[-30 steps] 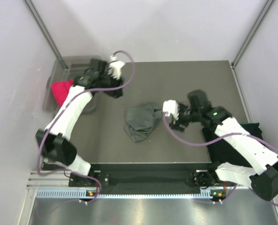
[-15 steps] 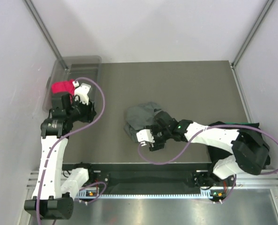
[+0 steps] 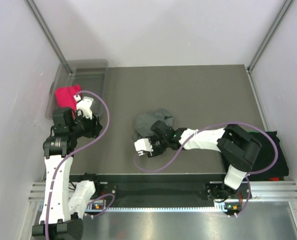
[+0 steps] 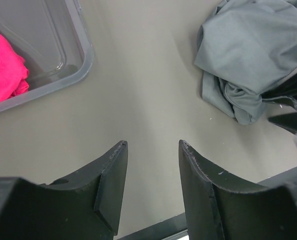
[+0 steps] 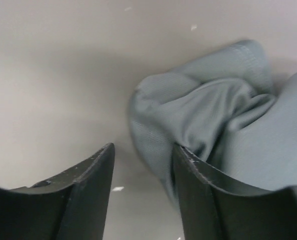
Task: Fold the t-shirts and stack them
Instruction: Flatten the tshirt out
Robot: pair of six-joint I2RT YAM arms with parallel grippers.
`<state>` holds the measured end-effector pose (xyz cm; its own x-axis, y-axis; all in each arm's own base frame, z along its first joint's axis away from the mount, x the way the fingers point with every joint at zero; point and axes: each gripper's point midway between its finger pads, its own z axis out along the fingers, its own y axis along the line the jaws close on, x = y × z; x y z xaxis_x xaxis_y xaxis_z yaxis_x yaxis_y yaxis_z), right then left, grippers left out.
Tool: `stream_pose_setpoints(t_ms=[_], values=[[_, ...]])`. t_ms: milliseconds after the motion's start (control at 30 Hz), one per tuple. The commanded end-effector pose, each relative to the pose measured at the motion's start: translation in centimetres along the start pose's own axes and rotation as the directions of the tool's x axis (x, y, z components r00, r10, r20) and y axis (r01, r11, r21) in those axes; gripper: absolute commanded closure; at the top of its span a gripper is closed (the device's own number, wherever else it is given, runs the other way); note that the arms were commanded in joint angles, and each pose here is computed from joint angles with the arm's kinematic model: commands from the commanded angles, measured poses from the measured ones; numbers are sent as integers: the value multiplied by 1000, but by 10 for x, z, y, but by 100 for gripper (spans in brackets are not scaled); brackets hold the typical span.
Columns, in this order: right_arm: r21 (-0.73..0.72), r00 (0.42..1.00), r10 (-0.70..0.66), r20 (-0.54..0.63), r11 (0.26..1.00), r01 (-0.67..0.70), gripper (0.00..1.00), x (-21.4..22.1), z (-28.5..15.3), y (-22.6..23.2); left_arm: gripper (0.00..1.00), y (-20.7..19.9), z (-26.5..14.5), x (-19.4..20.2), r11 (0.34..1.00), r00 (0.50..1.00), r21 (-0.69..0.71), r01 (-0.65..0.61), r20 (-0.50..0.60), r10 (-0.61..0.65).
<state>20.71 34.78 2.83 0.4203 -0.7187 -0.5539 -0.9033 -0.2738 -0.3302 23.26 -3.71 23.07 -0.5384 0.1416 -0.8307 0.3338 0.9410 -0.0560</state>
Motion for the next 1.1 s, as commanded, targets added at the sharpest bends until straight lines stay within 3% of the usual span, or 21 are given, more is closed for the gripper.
stream_pose_setpoints(t_ms=[0, 67, 133, 167, 233, 367, 400, 467, 533, 633, 700, 800, 900, 1033, 1067], values=[[67, 1000, -2, 28, 998, 0, 52, -13, 10, -30, 50, -3, 1, -4, 1000, 999, 18, 15, 30, -16], [84, 1000, 9, 15, 996, -10, 59, -9, 12, -36, 50, -4, -1, -6, 999, 999, 27, 20, 40, -21], [114, 1000, 27, -11, 993, -26, 75, -4, 12, -41, 50, -5, -2, -6, 999, 999, 28, 18, 43, -20], [126, 999, 28, -19, 992, -25, 90, -6, 10, -45, 50, -5, -3, -7, 999, 999, 27, 19, 48, -20], [190, 999, 32, -42, 982, -23, 100, -10, -11, -58, 50, -6, -4, -8, 1000, 998, 25, 13, 55, -14], [406, 998, -62, 6, 912, 54, 100, -54, -102, -100, 50, -10, -7, -11, 999, 997, 43, 6, 75, -9], [391, 999, -41, -30, 919, 49, 100, -55, -124, -97, 50, -14, -8, -12, 998, 997, 61, 7, 79, -11], [467, 999, -42, 16, 884, 30, 100, -80, -172, -125, 50, -19, -9, -17, 996, 996, 91, 1, 88, -9], [462, 999, -13, 47, 887, -10, 100, -87, -208, -133, 50, -27, -7, -20, 988, 997, 152, 1, 81, -14], [551, 980, 24, 200, 824, -132, 100, -114, -278, -175, 49, -32, -7, -32, 979, 996, 199, -34, 88, 17], [655, 971, 21, 238, 734, -177, 100, -113, -331, -211, 50, -29, -1, -41, 974, 995, 217, -67, 83, 50], [785, 987, 25, 160, 603, -142, 100, -86, -373, -246, 49, -29, 12, -58, 958, 993, 265, -111, 74, 95], [858, 986, 128, 105, 489, -155, 100, -37, -385, -273, 50, -39, 42, -64, 933, 980, 306, -187, -13, 201], [894, 948, 303, 95, 394, -215, 100, 42, -383, -290, 52, -103, 89, -40, 811, 884, 461, -361, -107, 455], [884, 934, 345, 92, 403, -236, 100, 60, -369, -289, 52, -112, 95, -33, 791, 871, 487, -371, -113, 478]])
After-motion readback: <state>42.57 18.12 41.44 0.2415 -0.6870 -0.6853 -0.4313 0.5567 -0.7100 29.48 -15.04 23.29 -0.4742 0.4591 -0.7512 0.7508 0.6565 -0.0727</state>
